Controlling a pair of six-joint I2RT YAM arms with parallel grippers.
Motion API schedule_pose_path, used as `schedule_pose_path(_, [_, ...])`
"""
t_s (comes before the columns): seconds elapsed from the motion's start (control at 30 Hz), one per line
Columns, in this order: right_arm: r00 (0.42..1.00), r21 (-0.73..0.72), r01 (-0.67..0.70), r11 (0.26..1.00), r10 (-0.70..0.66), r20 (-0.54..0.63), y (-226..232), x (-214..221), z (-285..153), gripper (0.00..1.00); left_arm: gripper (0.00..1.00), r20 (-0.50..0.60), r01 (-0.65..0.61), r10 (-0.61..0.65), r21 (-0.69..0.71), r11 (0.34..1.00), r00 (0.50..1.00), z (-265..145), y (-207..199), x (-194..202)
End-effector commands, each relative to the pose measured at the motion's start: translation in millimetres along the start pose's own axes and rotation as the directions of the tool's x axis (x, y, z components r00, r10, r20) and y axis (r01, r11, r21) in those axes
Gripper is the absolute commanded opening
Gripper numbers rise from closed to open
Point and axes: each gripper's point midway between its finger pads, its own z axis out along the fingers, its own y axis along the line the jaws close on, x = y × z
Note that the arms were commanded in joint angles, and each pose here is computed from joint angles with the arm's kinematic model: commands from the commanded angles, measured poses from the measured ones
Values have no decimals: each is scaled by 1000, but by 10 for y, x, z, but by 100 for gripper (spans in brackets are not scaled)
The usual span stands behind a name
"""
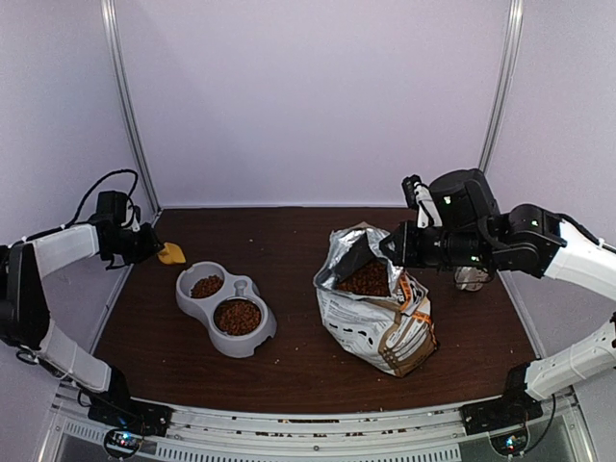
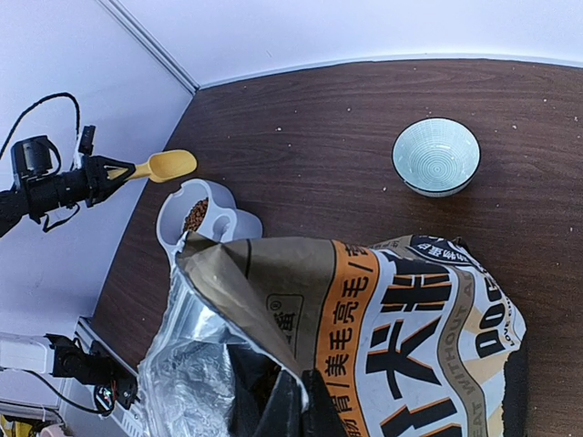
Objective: Serve the pet food
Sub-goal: Place the spatula at the center of the board.
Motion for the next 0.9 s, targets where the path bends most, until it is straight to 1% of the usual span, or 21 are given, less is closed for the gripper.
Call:
schedule_pose_path(0.0, [1000,49,19,999,-19,-7,-92,-16,30,0,1,31,-71,67,157,985,997,85,-314,-217])
schedule_pose_path(0.1, [1000,54,18,998,-18,-6,-109,-15,13,0,4,-14,-70,74,175,982,997,244,-302,-150])
schedule_pose_path(0.2, [1000,58,17,998,-17,-4,-125,-15,-5,0,10,-77,-56,71,175,983,995,406,-252,-38])
schedule_pose_path(0.23, [1000,59,17,998,-16,-4,-128,-13,-11,0,14,-95,-50,66,169,984,993,455,-224,-4])
schedule_pose_path(0.33, [1000,62,12,998,-12,-1,-144,-13,-21,0,32,-137,-32,52,142,989,989,563,-130,104])
schedule_pose_path(0.43, [1000,63,8,998,-8,2,-152,-9,-27,0,43,-146,-30,48,127,991,988,594,-82,150])
schedule_pose_path(0.5, [1000,60,7,998,-7,4,-150,-15,-31,0,46,-151,-26,44,119,992,987,607,-61,181])
schedule_pose_path(0.8, [1000,59,4,998,-5,7,-164,-8,-46,0,49,-169,-14,31,101,995,985,643,19,298])
schedule_pose_path(0.87, [1000,59,5,998,-6,9,-170,-5,-60,0,51,-162,-19,34,98,995,986,623,21,287])
